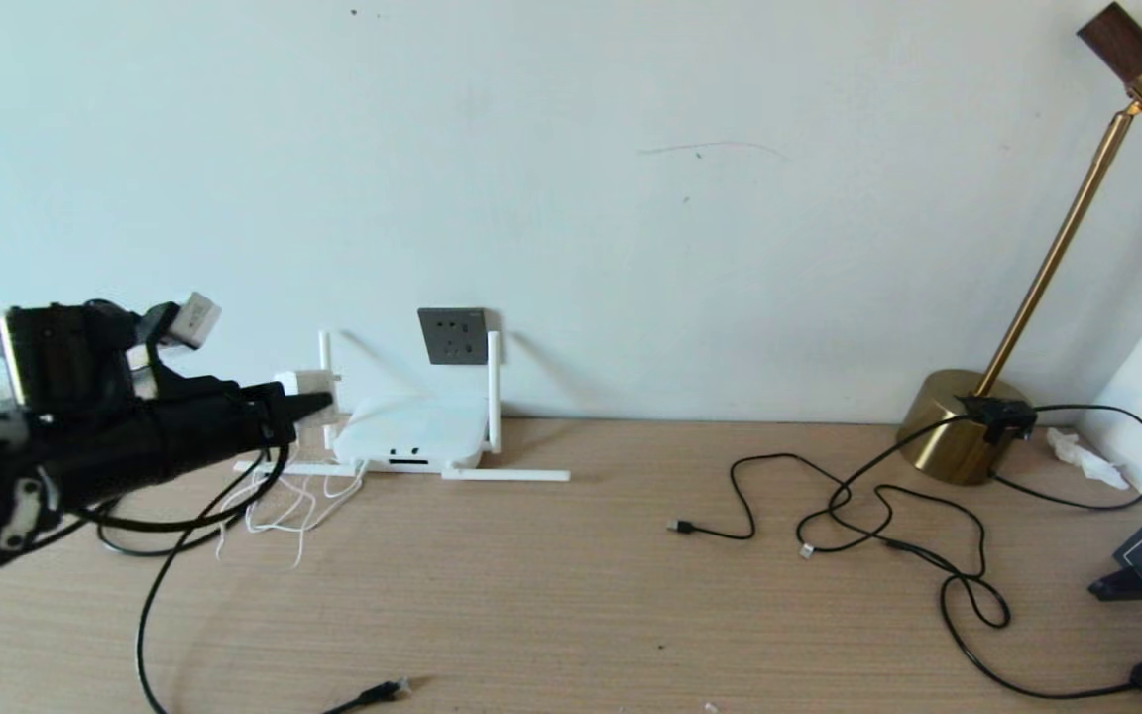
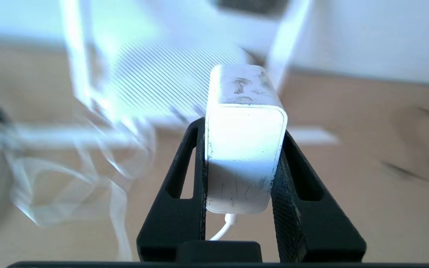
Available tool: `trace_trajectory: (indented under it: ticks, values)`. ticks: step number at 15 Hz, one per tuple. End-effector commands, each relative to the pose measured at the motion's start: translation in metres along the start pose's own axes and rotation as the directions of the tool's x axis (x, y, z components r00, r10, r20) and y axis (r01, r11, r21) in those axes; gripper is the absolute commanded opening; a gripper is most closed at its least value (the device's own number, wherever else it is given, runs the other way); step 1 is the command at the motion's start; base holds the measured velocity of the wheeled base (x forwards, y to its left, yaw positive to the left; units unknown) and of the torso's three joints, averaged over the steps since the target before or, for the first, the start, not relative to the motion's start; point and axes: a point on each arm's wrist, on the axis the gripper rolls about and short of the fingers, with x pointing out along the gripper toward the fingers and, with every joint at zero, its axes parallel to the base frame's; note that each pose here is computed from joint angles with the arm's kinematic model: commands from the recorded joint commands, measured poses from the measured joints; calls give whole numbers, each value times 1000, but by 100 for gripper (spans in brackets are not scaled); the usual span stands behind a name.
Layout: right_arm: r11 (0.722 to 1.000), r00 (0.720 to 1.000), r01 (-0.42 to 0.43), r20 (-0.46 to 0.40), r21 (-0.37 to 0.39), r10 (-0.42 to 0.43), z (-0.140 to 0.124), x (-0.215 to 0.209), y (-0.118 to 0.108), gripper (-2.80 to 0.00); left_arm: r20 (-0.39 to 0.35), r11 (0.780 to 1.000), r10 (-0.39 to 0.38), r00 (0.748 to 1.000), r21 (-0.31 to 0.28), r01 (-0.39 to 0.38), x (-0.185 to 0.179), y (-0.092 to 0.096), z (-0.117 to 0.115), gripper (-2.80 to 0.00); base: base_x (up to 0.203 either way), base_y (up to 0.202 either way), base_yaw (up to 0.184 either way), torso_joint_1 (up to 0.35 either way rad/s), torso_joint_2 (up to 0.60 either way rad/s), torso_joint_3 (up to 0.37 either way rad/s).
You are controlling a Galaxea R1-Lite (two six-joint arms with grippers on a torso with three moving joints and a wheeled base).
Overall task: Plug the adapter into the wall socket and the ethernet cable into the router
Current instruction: Align plug and socket
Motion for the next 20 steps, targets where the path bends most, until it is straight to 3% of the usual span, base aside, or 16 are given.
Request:
trace_trajectory:
  ticks: [1,3,6,9,15,20]
  values:
    - [1000,1000,-1,4,3,1,0,0,0,-280,223,989,45,974,130,-76,51,1,-24,-280,0,0,0,0,0,0]
    - [1000,1000,0,3,3,0,0,0,0,-280,370,970,46,928,205,-129,78,-6,-41,-280,0,0,0,0,0,0]
    - [1000,1000,0,3,-1,0,0,0,0,-280,431,960,-8,903,257,-114,97,-47,-50,-280,0,0,0,0,0,0]
    - [1000,1000,0,3,-1,0,0,0,0,-280,466,960,-34,884,262,-102,108,-63,-46,-280,0,0,0,0,0,0]
    - [1000,1000,-1,4,-1,1,0,0,0,-280,459,964,-33,888,250,-93,114,-84,-54,-280,0,0,0,0,0,0]
    - [1000,1000,-1,4,-1,1,0,0,0,-280,448,964,-12,894,243,-109,121,-84,-61,-280,0,0,0,0,0,0]
